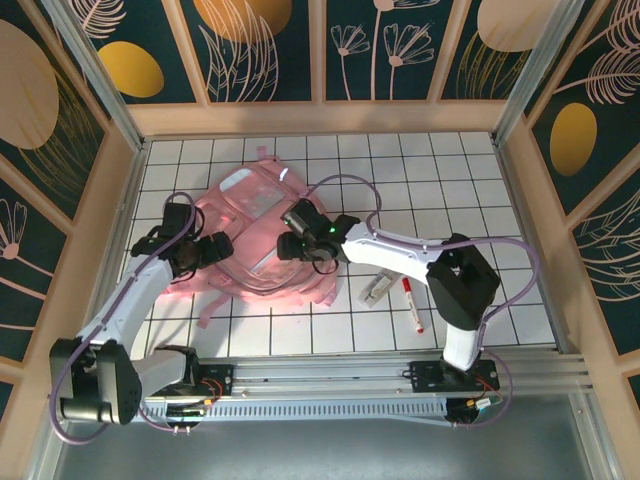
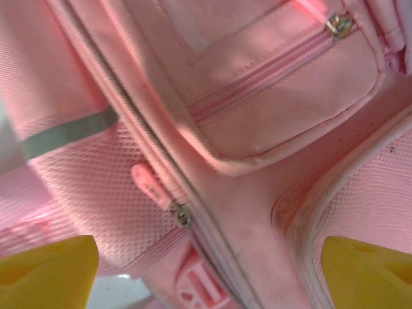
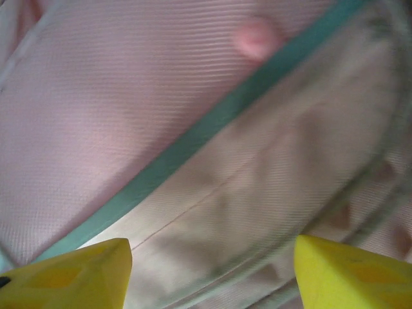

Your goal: Pack books, pencil case, and school supplies into a backpack

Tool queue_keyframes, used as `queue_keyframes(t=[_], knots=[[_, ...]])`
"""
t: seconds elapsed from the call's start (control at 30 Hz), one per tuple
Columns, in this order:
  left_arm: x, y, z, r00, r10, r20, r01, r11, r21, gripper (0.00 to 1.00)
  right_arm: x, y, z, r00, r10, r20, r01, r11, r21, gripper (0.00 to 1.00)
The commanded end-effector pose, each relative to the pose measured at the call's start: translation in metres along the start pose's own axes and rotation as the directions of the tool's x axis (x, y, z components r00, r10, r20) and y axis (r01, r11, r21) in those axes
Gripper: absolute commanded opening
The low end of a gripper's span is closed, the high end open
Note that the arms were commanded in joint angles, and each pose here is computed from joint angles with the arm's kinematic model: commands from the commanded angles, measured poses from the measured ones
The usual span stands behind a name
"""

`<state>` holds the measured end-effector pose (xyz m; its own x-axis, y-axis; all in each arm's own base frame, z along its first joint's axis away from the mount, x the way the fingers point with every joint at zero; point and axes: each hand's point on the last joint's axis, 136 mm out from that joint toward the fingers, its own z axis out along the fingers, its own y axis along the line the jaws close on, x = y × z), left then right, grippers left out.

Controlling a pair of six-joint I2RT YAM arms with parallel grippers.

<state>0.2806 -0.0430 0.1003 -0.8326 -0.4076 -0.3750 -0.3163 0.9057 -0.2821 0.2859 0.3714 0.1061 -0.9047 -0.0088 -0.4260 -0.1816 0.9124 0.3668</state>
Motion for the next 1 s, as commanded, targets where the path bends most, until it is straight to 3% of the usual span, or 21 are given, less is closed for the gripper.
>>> queue_keyframes(t=[0.0, 0.03, 0.07, 0.17, 0.27, 0.33, 0.4, 0.6, 0.77, 0.87, 0.93, 0.97], knots=[[0.02, -0.021, 0.023, 0.994, 0.034, -0.1, -0.018, 0.988, 0.151, 0.86, -0.012, -0.023, 0.007, 0.971, 0.238, 0.017, -0.239, 0.971, 0.002, 0.63], [0.032, -0.032, 0.027, 0.988, 0.049, -0.147, -0.015, 0.974, 0.226, 0.88, -0.016, -0.02, 0.009, 0.965, 0.259, 0.029, -0.258, 0.966, -0.023, 0.62], [0.04, -0.039, 0.029, 0.982, 0.06, -0.179, -0.008, 0.96, 0.28, 0.99, -0.02, -0.018, 0.01, 0.959, 0.281, 0.032, -0.28, 0.959, -0.041, 0.61], [0.053, -0.045, 0.029, 0.972, 0.065, -0.226, 0.015, 0.942, 0.336, 0.99, -0.025, -0.015, 0.014, 0.941, 0.34, 0.009, -0.338, 0.938, -0.077, 0.56], [0.057, -0.045, 0.023, 0.973, 0.077, -0.218, 0.005, 0.936, 0.352, 0.98, -0.034, -0.012, 0.014, 0.939, 0.343, 0.033, -0.335, 0.931, -0.145, 0.29], [0.066, -0.055, 0.015, 0.968, 0.104, -0.229, 0.003, 0.906, 0.423, 0.95, -0.045, -0.009, 0.014, 0.939, 0.341, 0.044, -0.323, 0.919, -0.224, 0.11], [0.078, -0.066, 0.008, 0.961, 0.122, -0.249, 0.014, 0.875, 0.484, 0.92, -0.062, -0.017, 0.012, 0.939, 0.336, 0.071, -0.311, 0.92, -0.24, 0.02], [0.106, -0.098, -0.022, 0.924, 0.316, -0.215, -0.138, 0.801, 0.583, 0.9, -0.121, -0.049, 0.008, 0.955, 0.25, 0.162, -0.199, 0.941, -0.274, 0.0], [0.08, -0.109, -0.051, 0.918, 0.385, -0.097, -0.267, 0.779, 0.567, 0.82, -0.161, -0.083, 0.01, 0.959, 0.202, 0.2, -0.126, 0.932, -0.339, 0.0], [0.052, -0.132, -0.072, 0.915, 0.399, 0.052, -0.348, 0.717, 0.604, 0.86, -0.179, -0.096, 0.008, 0.968, 0.14, 0.208, -0.062, 0.938, -0.342, 0.0], [0.023, -0.14, -0.08, 0.888, 0.42, 0.189, -0.451, 0.706, 0.546, 0.91, -0.184, -0.101, 0.007, 0.975, 0.122, 0.185, -0.05, 0.934, -0.353, 0.0], [0.006, -0.14, -0.082, 0.859, 0.443, 0.255, -0.51, 0.713, 0.48, 0.98, -0.187, -0.104, 0.005, 0.976, 0.129, 0.176, -0.059, 0.932, -0.359, 0.0]])
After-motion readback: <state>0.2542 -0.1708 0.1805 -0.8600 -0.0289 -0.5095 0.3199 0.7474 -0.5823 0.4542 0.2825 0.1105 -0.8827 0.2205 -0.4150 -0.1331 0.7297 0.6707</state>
